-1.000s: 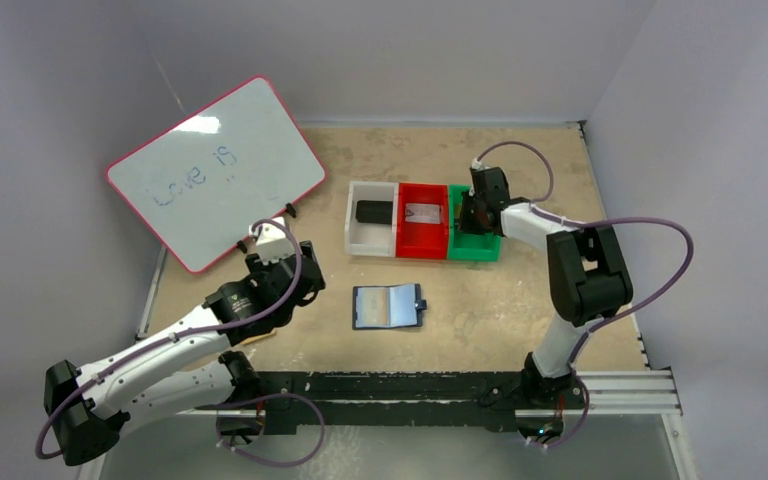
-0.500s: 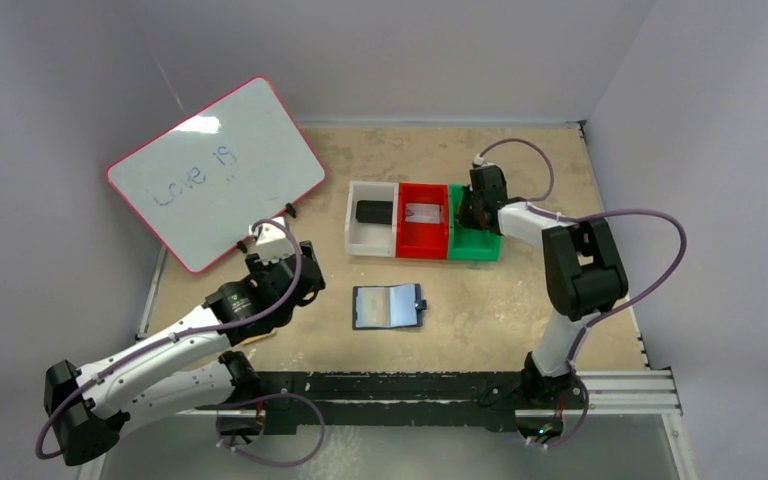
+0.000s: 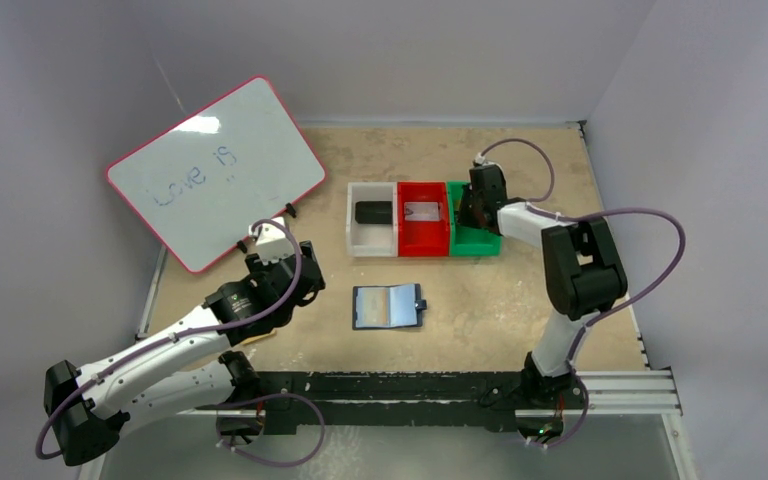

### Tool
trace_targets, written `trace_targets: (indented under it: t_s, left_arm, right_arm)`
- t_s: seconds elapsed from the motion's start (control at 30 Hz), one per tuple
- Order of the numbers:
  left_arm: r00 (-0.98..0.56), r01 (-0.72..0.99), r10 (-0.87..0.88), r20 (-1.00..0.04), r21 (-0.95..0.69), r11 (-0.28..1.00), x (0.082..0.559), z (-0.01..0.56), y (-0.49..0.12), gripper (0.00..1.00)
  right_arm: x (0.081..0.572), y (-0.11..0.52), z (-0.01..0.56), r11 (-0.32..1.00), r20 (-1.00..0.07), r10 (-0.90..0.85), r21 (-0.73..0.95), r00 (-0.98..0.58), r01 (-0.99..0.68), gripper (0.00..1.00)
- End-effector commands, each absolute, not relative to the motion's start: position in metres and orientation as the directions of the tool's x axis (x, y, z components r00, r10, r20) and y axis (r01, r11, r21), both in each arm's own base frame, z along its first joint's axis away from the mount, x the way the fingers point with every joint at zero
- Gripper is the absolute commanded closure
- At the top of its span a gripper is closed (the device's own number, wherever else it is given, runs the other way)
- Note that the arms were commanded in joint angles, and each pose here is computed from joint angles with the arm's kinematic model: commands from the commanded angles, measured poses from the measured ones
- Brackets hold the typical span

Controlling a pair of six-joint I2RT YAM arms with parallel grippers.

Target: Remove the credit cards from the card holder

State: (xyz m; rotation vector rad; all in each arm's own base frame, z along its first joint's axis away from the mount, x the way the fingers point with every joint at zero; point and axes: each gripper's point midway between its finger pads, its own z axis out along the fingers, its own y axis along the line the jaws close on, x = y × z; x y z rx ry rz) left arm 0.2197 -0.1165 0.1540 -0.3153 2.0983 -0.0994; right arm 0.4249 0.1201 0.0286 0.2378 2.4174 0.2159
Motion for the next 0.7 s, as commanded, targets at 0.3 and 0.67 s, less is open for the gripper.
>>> trace_targets:
  t_s: [0.3, 0.67]
  left_arm:
    - [-0.456, -0.193, -0.307, -0.835, -0.244, 0.950, 0.226, 0.167, -0.120, 0.27]
    - [-0.518, -0.200, -0.300, -0.801, -0.228, 0.953, 0.222, 0.145, -0.128, 0.26]
  right_arm:
    - [0.397, 0.112, 0.169, 0.961, -0.804, 0.244, 0.277, -0.542, 0.021, 0.58]
    - [0.332, 0.088, 0.158, 0.919, -0.764, 0.384, 0.370, -0.519, 0.135, 0.03]
